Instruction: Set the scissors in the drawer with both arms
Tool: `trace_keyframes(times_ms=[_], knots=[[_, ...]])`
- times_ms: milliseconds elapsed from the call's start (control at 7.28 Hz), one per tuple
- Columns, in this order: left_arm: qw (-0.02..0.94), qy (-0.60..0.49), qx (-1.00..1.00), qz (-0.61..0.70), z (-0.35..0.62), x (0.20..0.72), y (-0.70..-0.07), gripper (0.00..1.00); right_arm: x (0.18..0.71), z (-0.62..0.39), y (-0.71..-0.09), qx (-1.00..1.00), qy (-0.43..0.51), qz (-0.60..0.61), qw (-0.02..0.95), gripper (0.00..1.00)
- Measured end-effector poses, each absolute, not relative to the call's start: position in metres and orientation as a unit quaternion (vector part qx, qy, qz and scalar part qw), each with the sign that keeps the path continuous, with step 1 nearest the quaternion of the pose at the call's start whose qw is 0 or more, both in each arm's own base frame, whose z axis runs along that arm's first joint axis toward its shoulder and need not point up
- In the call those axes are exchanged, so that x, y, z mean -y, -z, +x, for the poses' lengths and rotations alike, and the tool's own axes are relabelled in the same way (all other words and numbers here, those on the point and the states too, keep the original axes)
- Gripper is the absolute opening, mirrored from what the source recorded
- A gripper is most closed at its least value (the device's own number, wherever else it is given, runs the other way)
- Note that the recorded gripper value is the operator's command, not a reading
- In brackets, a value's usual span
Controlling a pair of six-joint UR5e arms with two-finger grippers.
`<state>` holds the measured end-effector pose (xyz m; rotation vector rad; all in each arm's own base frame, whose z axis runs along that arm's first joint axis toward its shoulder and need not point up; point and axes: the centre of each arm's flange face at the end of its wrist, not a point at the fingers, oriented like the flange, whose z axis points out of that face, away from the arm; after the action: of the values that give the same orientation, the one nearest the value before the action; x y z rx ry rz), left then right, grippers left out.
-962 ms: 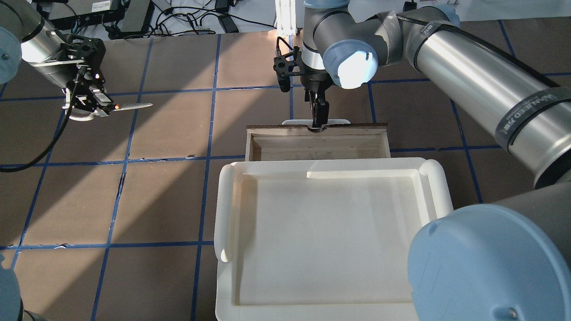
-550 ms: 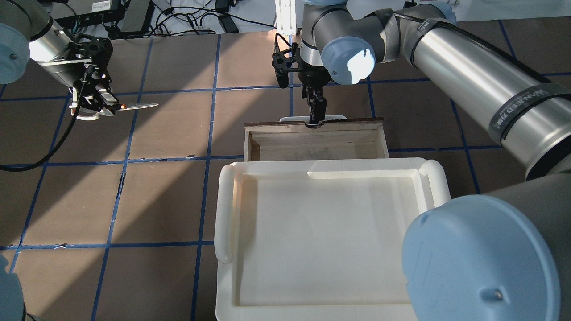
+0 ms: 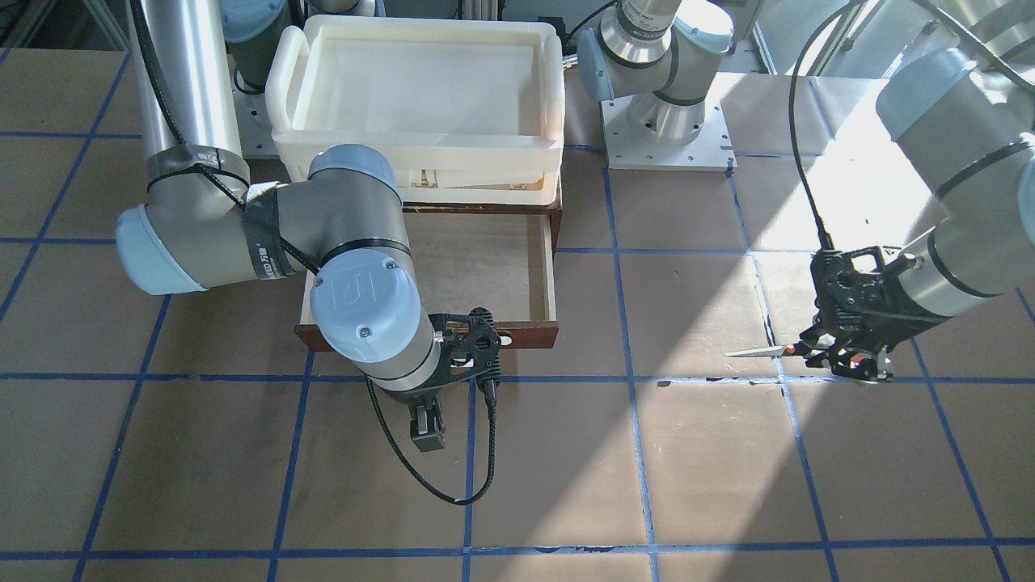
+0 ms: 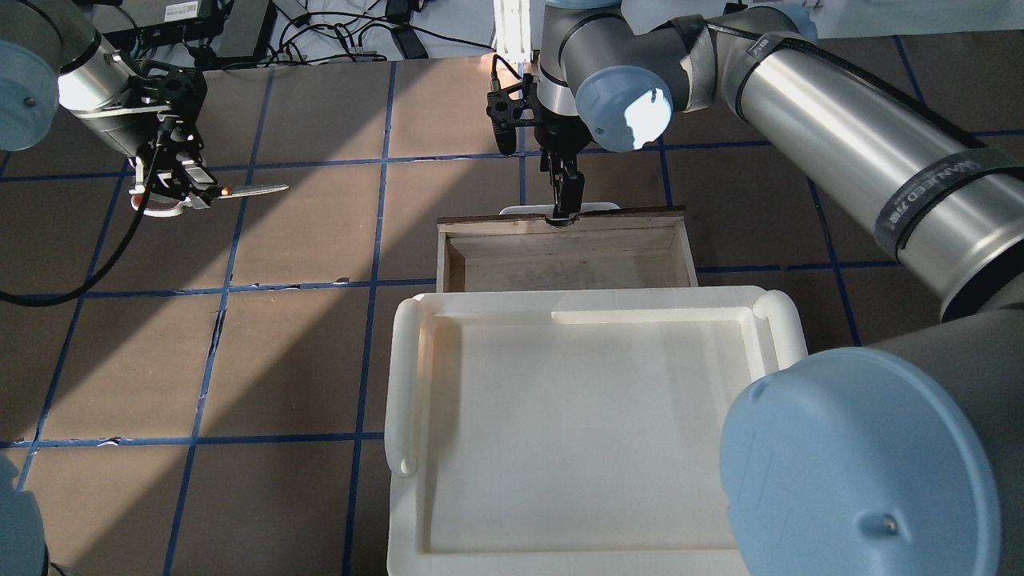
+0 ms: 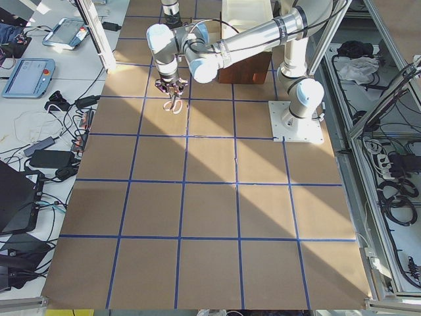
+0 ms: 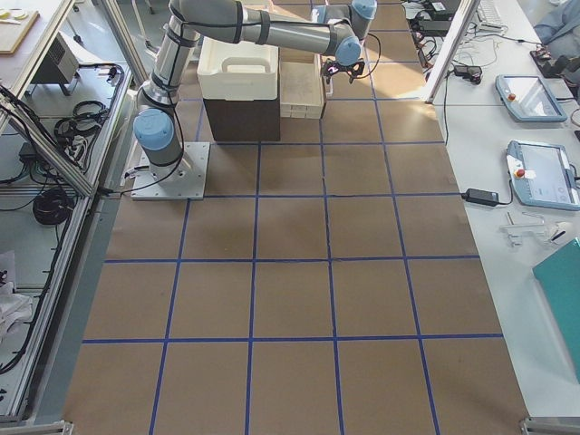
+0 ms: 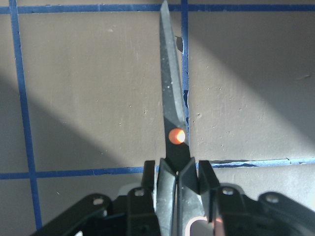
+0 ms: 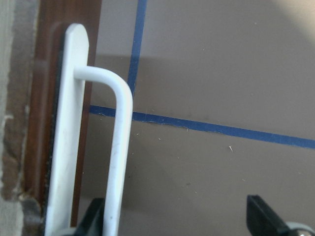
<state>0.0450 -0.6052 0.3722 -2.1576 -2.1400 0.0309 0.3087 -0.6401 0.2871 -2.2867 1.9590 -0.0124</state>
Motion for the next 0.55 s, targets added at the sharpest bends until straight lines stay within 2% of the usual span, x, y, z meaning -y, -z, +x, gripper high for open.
trace_keyframes(times_ms=[550], knots=[[0.052, -0.01, 0.702, -0.71, 0.0378, 0.606, -0.3715, 0.0, 0.6429, 0.3093, -0.2821, -0.651, 0.006, -0.756, 0.064, 1.0]])
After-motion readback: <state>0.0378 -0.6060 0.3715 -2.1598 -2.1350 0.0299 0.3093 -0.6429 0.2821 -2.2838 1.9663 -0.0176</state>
